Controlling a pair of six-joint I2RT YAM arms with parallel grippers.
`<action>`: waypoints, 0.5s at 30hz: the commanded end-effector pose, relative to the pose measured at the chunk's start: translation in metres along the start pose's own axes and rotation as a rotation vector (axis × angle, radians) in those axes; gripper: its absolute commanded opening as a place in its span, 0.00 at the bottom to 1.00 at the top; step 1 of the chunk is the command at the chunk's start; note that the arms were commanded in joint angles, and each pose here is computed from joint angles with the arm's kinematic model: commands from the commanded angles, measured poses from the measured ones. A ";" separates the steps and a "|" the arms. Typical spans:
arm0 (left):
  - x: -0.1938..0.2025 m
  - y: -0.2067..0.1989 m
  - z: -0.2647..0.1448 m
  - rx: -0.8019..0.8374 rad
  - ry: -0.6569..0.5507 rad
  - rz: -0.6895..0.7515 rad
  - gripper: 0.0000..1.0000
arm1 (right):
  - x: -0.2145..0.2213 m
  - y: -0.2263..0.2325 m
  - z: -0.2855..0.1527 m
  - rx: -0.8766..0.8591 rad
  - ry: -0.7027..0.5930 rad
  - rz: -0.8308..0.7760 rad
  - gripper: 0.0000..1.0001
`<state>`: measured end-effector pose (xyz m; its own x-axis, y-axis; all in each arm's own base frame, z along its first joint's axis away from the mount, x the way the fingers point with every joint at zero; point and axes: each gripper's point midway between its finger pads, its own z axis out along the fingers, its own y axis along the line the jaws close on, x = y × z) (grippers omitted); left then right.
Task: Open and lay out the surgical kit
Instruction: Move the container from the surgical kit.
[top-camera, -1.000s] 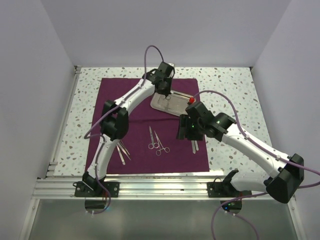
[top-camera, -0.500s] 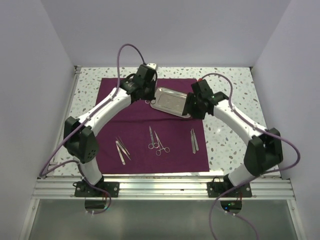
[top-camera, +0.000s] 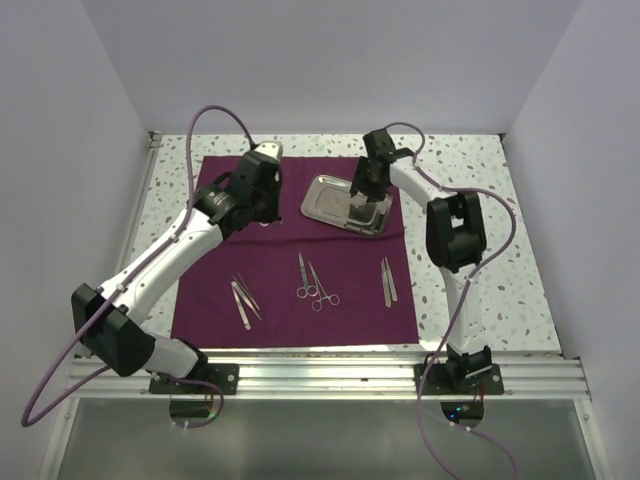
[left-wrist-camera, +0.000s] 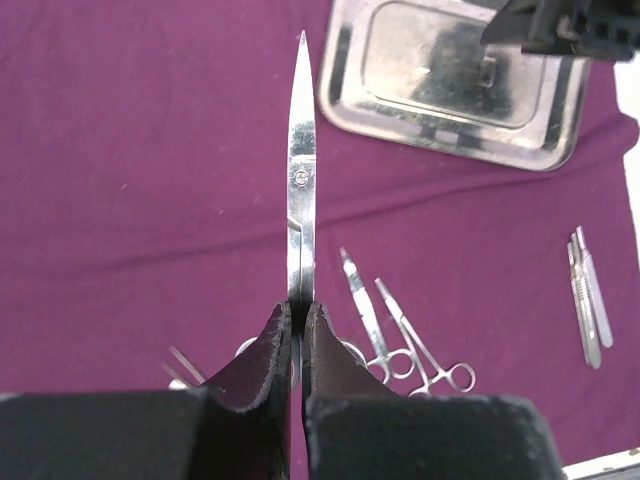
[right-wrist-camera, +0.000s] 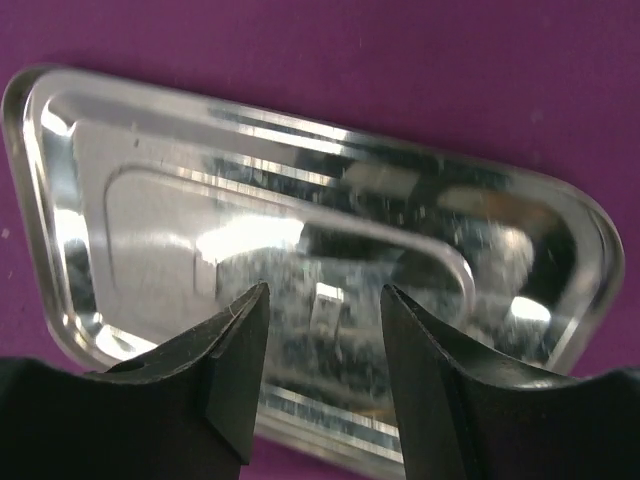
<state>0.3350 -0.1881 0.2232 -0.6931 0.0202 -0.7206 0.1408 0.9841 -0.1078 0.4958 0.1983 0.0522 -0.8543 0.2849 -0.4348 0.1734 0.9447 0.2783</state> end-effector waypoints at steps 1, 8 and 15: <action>0.002 0.019 -0.024 -0.052 -0.034 -0.031 0.00 | -0.020 0.003 0.017 -0.008 -0.014 -0.003 0.52; 0.017 0.034 -0.040 -0.094 -0.010 -0.044 0.00 | -0.036 -0.012 0.058 0.114 -0.013 -0.045 0.53; 0.021 0.042 -0.054 -0.117 0.004 -0.049 0.00 | -0.026 -0.038 0.096 0.211 0.028 -0.048 0.54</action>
<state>0.2966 -0.1498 0.2296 -0.7083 -0.0024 -0.7059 0.0632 0.9958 -0.0669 0.5831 0.2008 0.0313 -0.8077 0.2668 -0.5258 0.1781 0.9605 0.2139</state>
